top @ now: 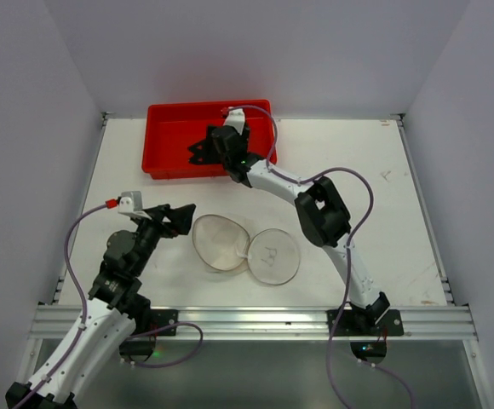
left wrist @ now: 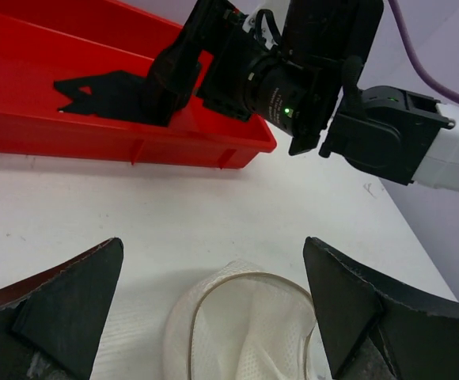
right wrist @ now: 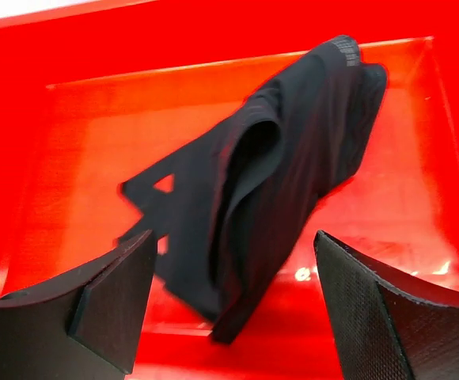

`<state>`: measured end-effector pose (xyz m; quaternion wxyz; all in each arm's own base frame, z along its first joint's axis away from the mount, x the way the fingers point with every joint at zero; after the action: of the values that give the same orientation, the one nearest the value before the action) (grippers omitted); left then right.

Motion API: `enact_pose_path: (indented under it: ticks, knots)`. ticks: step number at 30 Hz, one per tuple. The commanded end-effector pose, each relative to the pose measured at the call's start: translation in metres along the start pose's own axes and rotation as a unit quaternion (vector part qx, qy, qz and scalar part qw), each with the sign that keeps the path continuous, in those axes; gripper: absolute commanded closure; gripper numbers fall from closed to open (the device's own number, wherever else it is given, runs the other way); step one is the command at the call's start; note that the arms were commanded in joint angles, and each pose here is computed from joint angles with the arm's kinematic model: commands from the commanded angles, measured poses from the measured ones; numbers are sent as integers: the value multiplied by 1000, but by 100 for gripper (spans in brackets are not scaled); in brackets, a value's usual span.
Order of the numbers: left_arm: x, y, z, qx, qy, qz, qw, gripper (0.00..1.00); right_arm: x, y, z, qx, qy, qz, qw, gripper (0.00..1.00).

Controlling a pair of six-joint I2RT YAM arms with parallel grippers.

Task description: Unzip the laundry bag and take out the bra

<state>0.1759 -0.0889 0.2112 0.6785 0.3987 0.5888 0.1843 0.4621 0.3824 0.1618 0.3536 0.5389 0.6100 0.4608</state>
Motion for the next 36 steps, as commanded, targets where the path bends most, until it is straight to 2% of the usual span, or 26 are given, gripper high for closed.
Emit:
enact_pose_path:
  ticks: [1,5,8,9,11,12,16,17,18,19,21,24,26,28,31,32,34,36]
  knots:
    - [1,4,-1,-12,10,4,1000,0,-3,21,11,-62,-51,1,997,19]
    - [-1,6,-2,-15,6,3,1000,0,-1,16,23,-69,-57,-12,996,22]
    - [-1,6,-2,-17,7,3,1000,0,-5,15,26,-77,-63,5,995,40]
    - [-1,7,-2,-16,7,3,1000,0,-6,17,25,-81,-53,17,995,52]
    - [-2,8,-3,-17,7,4,1000,0,-7,16,25,-87,-20,53,995,63]
    - [-2,8,-3,-18,8,4,1000,0,-7,18,24,-90,-10,64,994,72]
    - [-1,8,-3,-21,11,4,1000,0,-3,11,20,-94,44,104,989,89]
    - [-1,9,-3,-21,10,4,1000,0,1,25,16,-130,75,137,979,92]
    - [-1,9,-3,-21,10,5,1000,0,7,26,13,-134,122,146,973,100]
    - [-1,8,-3,-20,11,6,1000,0,10,32,9,-161,158,170,959,100]
    - [0,8,-3,-20,12,6,1000,0,22,39,-2,-180,237,172,939,100]
    - [-1,8,-3,-19,10,6,1000,0,22,53,-11,-219,310,205,902,100]
    - [-1,8,-3,-19,10,5,1000,0,15,62,-15,-240,347,258,869,100]
    - [-1,8,-3,-19,8,5,1000,0,-2,60,-4,-236,352,294,857,100]
    - [-1,8,-4,-20,7,5,1000,0,-22,56,5,-228,327,313,862,100]
    - [-1,7,-4,-20,9,5,1000,0,-27,52,8,-217,315,317,868,85]
    - [-1,7,-3,-20,10,4,1000,0,-40,46,12,-191,289,319,882,82]
    - [-1,8,-3,-21,10,4,1000,0,-52,37,16,-168,253,324,896,67]
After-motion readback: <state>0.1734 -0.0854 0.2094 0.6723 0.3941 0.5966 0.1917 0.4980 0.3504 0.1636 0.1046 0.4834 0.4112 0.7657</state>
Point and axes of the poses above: each gripper's point midway between its finger pads, its own z axis out along the fingers, its own x axis along the line the jaws close on, y = z × x, the point moved 8 cm from there along -z, back along the fingers, and after that the axes turned 10 degrees about -z, right-handed, at the moved point
